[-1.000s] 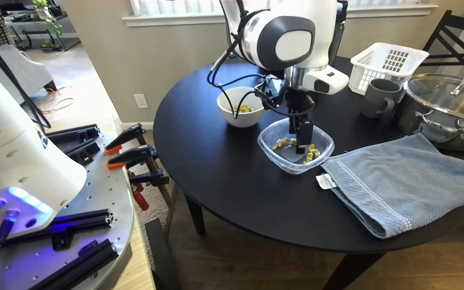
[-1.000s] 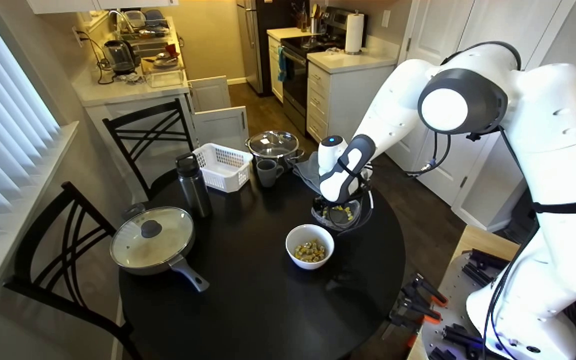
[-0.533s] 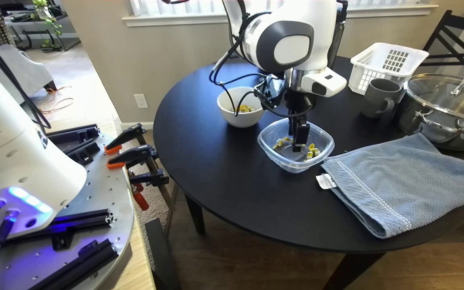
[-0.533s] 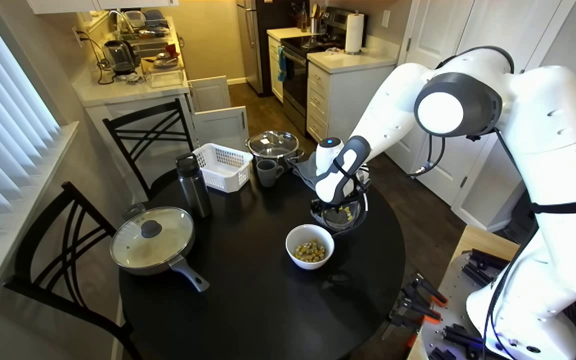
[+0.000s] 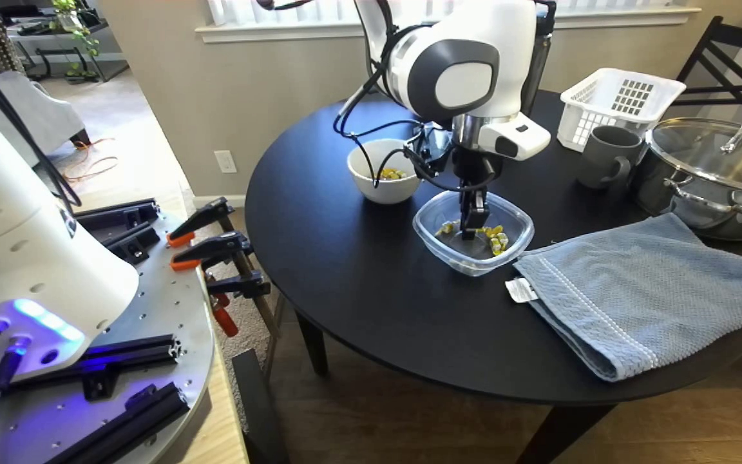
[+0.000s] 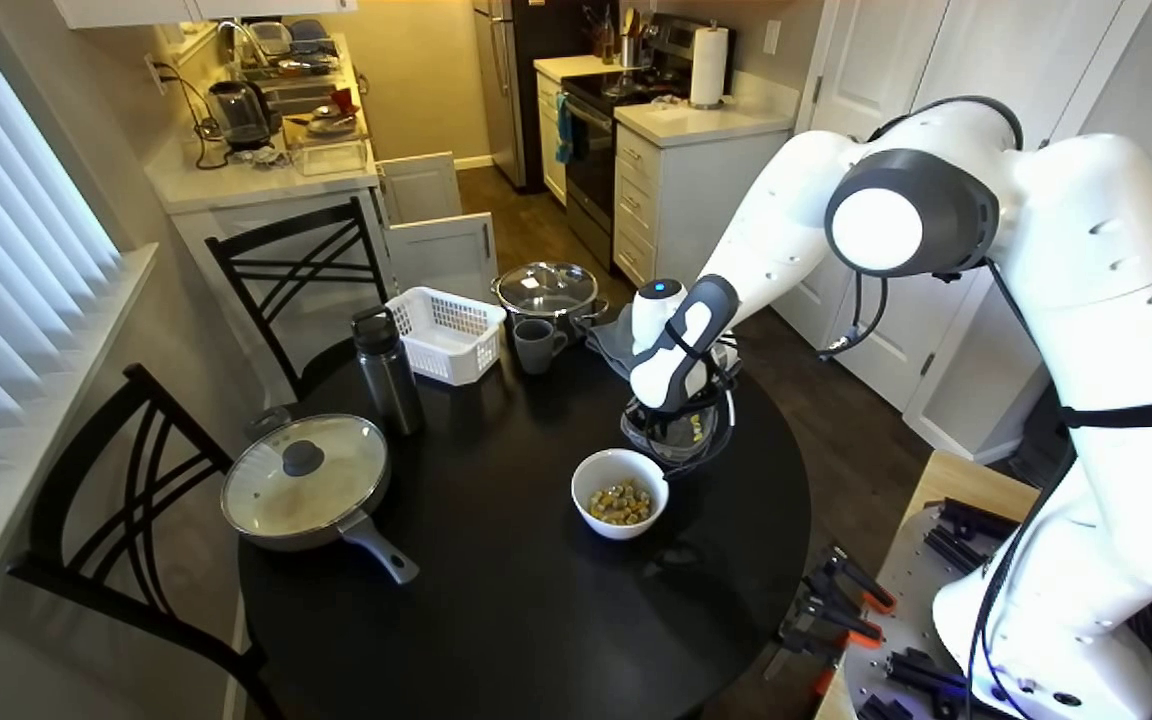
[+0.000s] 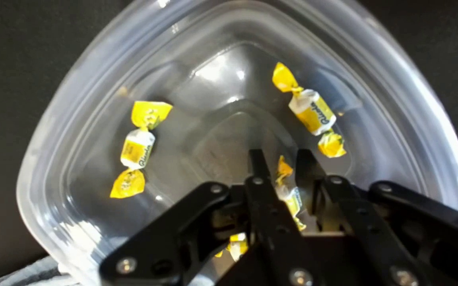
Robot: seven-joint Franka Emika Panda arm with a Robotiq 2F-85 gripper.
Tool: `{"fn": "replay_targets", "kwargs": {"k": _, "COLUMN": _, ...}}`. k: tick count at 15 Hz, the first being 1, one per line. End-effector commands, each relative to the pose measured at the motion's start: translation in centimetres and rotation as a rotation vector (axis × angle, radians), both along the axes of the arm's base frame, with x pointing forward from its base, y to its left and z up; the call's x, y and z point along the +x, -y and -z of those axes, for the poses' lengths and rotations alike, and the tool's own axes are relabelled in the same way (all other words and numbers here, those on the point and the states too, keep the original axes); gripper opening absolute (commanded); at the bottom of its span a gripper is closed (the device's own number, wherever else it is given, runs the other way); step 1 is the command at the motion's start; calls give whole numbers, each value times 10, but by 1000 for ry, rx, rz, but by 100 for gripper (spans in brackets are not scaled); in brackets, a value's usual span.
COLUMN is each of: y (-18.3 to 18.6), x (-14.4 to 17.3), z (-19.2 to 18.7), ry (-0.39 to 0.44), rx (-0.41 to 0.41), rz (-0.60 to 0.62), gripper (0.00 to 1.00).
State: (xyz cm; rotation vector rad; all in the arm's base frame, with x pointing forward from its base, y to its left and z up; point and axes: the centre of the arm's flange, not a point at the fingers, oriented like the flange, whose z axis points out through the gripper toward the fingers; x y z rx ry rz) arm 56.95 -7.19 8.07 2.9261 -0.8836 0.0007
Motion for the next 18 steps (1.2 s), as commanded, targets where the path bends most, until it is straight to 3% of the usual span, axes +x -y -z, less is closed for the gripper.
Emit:
{"fn": "replay_targets", "kwargs": {"k": 1, "y": 3, "x": -6, "z": -2, "ry": 0, "rx": 23, "rz": 4, "gripper": 1}}
{"fn": "replay_targets", "kwargs": {"k": 9, "y": -10, "x": -14, "z": -57, "ry": 62, "rx": 28, "rz": -44, "gripper": 0}}
{"fn": "replay_targets", "kwargs": {"k": 13, "y": -38, "x": -22, "z": -95, "ry": 53, "rx": 109, "rz": -111, "gripper": 0}}
{"fn": "replay_targets", "kwargs": {"k": 18, "y": -100, "x": -43, "z": -129, "ry": 0, "rx": 235, "rz": -295, "gripper": 0}}
